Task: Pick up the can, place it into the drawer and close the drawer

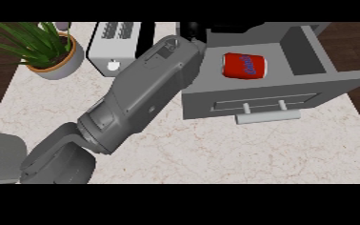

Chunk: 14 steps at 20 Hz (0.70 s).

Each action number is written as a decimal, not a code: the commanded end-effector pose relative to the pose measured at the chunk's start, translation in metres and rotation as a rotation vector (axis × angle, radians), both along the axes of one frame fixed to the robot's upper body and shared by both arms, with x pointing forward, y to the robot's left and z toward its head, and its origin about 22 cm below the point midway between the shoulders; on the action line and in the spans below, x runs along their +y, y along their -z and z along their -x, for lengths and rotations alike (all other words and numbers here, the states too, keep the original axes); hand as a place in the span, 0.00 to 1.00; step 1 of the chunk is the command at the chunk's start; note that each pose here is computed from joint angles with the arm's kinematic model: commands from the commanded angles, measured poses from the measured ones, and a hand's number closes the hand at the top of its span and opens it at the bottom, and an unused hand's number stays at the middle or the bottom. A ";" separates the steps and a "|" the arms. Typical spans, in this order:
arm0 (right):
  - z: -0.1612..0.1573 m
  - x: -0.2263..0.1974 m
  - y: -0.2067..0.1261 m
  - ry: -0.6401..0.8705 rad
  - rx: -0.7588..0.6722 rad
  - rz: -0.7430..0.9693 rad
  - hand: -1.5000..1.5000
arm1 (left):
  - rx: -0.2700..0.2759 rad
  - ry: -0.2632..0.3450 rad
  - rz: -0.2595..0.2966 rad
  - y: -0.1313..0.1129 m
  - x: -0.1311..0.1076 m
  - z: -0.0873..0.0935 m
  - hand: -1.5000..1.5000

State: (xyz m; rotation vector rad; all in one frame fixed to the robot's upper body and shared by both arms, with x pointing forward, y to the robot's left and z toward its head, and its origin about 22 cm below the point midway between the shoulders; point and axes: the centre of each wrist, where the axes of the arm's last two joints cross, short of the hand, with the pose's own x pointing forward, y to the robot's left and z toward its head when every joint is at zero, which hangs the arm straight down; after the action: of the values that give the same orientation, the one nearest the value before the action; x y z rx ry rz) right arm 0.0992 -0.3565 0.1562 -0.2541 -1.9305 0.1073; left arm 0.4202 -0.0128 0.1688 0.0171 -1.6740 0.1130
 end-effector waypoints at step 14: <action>-0.056 0.075 -0.023 -0.016 -0.113 0.444 0.00 | -0.063 0.042 0.046 -0.018 -0.012 0.005 0.00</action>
State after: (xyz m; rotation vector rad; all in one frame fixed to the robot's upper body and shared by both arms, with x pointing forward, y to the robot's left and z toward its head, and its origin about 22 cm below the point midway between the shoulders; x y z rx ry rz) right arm 0.1393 -0.3057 0.1796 -0.4855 -2.0220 0.4787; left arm 0.4160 -0.0228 0.1849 -0.0286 -1.7492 0.1332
